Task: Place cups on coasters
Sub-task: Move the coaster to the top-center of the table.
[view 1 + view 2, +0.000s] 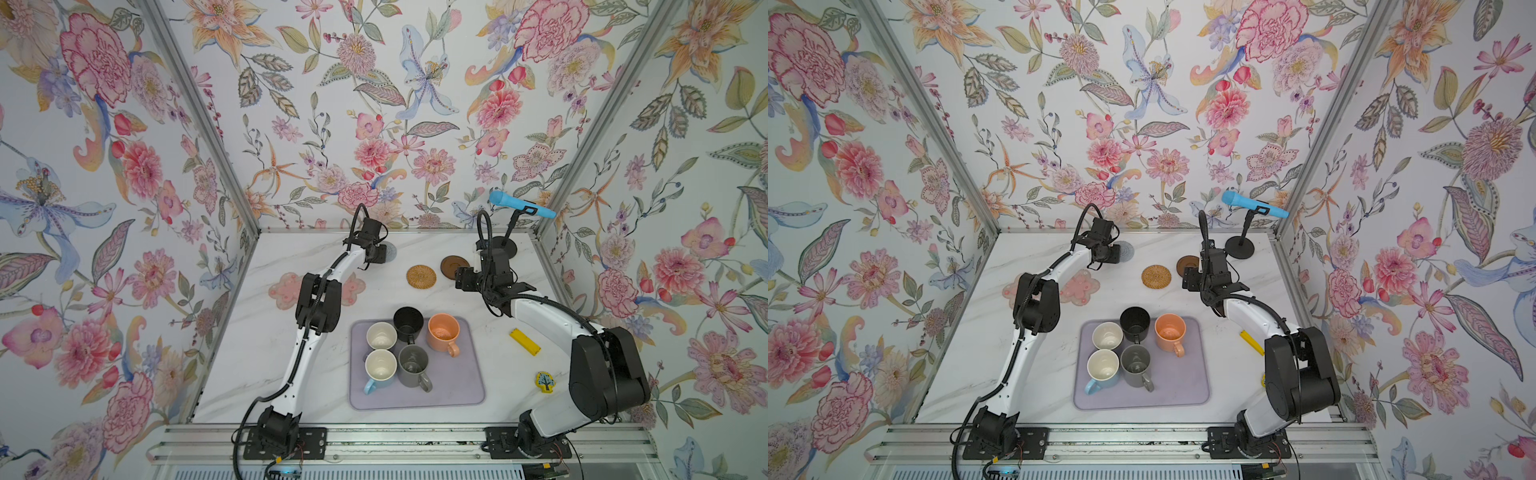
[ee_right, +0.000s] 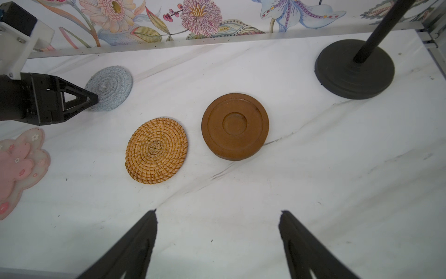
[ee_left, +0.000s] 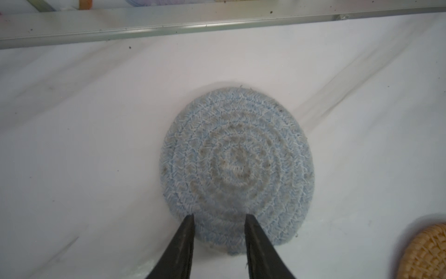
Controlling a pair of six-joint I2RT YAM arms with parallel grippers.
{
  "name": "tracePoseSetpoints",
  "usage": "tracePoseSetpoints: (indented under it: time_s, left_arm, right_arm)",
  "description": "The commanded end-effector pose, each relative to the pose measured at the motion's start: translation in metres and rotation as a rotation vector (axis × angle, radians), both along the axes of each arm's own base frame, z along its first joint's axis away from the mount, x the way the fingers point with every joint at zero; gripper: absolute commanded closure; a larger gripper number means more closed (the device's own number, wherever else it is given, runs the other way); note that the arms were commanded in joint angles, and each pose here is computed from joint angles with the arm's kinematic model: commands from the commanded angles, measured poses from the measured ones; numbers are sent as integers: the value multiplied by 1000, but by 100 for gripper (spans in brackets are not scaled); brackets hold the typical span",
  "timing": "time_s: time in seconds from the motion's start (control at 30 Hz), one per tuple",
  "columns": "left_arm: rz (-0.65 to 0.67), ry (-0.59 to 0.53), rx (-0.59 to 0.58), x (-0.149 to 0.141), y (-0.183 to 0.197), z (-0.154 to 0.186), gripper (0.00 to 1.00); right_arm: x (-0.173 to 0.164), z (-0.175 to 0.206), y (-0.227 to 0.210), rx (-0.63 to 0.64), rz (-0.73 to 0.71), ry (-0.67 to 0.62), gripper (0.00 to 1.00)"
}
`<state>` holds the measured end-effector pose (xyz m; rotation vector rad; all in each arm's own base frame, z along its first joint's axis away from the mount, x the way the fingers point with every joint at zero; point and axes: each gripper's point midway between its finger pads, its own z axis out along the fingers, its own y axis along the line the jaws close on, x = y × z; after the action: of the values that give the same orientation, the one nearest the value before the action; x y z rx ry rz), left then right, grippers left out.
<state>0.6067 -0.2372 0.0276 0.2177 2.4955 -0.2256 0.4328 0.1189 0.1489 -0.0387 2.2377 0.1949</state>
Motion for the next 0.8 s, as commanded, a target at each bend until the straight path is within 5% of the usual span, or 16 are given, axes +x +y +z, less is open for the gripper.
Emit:
tracePoseSetpoints:
  time_s: [0.0, 0.47, 0.77]
  left_arm:
    - [-42, 157, 125, -45, 8, -43, 65]
    - [-86, 132, 55, -79, 7, -2, 65]
    - [-37, 16, -61, -42, 0, 44, 64]
  right_arm:
    - [-4, 1, -3, 10, -1, -4, 18]
    - [-9, 7, -6, 30, -11, -17, 17]
    - [-11, 12, -7, 46, -20, -26, 17]
